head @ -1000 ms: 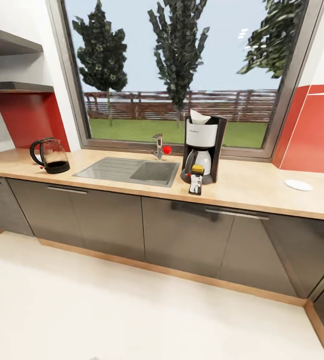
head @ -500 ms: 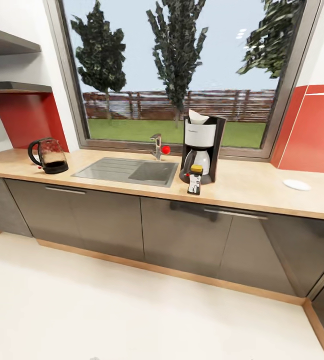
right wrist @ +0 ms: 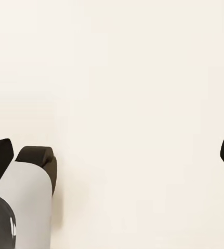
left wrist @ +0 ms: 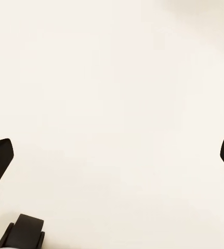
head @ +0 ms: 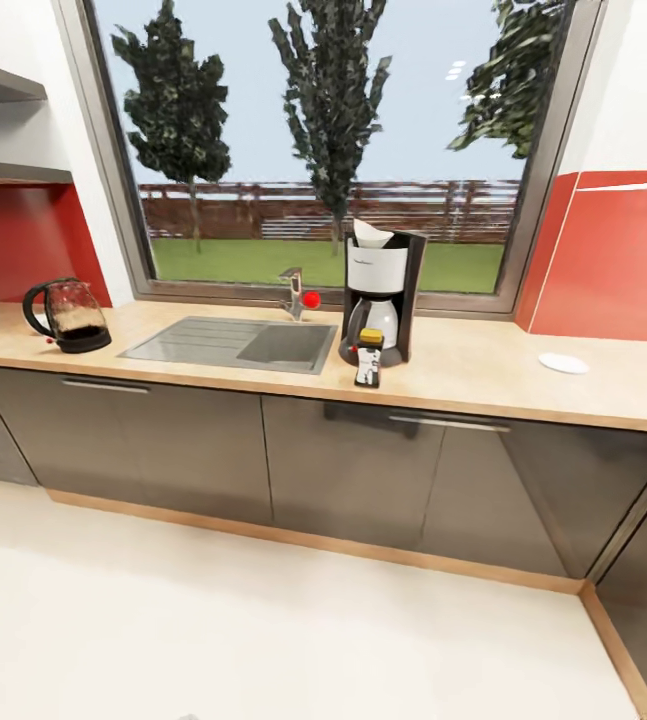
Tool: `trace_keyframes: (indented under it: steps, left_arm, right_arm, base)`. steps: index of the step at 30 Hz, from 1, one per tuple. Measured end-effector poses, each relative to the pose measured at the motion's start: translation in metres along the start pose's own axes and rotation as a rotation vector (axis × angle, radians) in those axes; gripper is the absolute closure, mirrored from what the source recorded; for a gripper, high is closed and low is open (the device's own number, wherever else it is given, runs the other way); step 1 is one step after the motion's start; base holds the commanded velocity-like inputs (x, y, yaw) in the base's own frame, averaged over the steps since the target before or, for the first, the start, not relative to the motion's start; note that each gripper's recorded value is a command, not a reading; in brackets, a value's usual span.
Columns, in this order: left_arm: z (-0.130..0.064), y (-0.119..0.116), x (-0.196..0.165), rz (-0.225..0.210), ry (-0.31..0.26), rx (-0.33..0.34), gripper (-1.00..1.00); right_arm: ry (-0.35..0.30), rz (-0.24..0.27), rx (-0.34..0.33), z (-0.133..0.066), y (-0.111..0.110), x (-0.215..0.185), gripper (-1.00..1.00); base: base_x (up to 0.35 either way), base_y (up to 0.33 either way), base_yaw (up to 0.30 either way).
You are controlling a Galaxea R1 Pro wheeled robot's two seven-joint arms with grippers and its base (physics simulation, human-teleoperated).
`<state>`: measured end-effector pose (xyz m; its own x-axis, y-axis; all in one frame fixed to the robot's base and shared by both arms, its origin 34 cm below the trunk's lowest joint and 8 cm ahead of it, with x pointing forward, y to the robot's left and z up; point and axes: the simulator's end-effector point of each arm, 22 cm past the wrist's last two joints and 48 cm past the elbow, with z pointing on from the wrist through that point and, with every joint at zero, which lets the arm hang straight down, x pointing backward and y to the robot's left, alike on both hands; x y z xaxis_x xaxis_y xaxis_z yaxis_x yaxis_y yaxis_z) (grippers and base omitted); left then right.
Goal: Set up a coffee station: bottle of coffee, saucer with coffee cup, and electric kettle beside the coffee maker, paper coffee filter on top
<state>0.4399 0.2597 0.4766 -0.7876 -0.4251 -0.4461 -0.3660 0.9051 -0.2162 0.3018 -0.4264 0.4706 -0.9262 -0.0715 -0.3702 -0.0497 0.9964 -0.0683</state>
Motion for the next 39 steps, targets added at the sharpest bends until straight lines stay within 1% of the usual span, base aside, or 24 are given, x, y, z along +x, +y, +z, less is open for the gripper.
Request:
trace_keyframes:
  steps: [19,34,39]
  left_arm:
    - [0.0000,0.0000,0.0001,0.000,0.000,0.000,-1.00]
    - [0.0000,-0.0001,0.0000,0.000,0.000,0.000,-1.00]
    - [0.0000,0.0000,0.0000,0.000,0.000,0.000,-1.00]
  right_arm:
    - [0.000,-0.001,0.000,0.0000,0.0000,-0.0001,-1.00]
    - [0.000,0.000,0.000,-0.0001,-0.0001,0.0002,-1.00]
    - [0.000,0.000,0.000,0.0000,0.0000,0.0002,-1.00]
  base:
    - [0.000,0.000,-0.012]
    - [0.000,0.000,-0.216]
    - [0.000,0.000,-0.097]
